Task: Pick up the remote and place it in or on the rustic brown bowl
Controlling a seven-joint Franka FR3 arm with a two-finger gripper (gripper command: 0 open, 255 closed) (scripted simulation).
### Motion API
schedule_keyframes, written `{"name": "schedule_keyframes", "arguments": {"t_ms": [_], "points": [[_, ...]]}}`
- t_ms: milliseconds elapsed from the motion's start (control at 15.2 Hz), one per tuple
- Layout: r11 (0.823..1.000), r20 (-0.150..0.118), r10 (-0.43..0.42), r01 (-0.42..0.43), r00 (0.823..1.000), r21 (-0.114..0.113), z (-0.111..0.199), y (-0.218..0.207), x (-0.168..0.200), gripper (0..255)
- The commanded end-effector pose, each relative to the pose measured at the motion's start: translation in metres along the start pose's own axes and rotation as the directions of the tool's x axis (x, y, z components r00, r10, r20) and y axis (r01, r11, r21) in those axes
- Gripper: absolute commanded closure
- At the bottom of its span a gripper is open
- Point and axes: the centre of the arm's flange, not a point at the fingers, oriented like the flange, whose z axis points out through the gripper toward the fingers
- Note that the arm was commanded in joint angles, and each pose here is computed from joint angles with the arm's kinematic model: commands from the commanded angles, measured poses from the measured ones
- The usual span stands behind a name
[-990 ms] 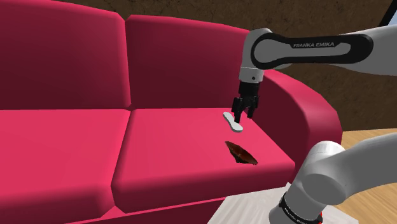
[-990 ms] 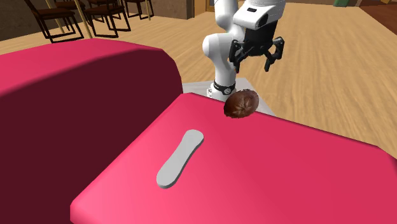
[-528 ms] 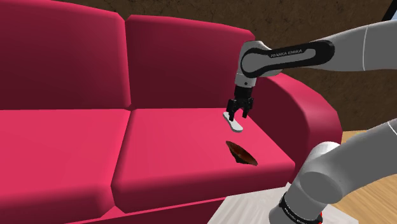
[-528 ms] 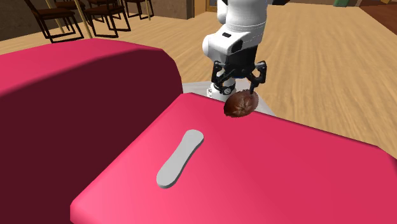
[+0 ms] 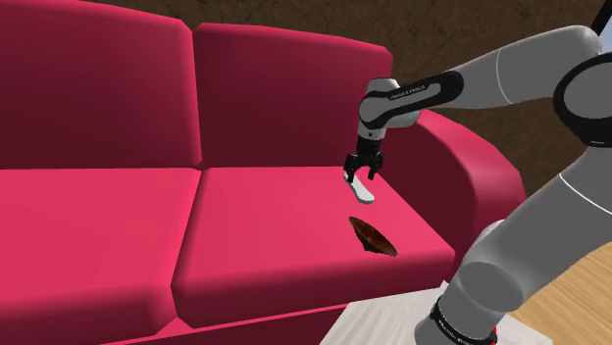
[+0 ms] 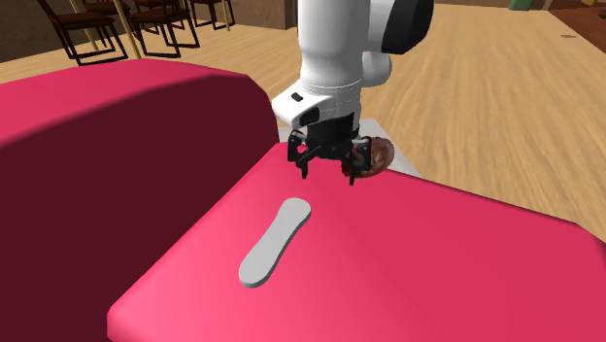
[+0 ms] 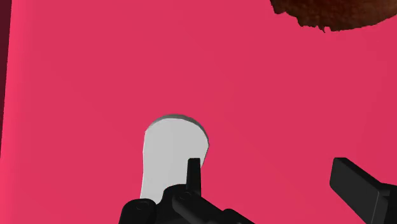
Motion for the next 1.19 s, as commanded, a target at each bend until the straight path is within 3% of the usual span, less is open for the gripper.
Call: {"name": "schedule_keyframes", "arguments": {"t_ms": [0, 528, 1122], "points": [[1.0, -0.016, 0.03, -0.03, 0.999, -0.003, 0.01, 0.016, 0.015, 0], [0.989, -0.071, 0.146, -0.146, 0.987, -0.006, 0.042, 0.08, 0.082, 0], [0.989, -0.073, 0.15, -0.151, 0.986, -0.006, 0.083, 0.084, 0.087, 0]]}}
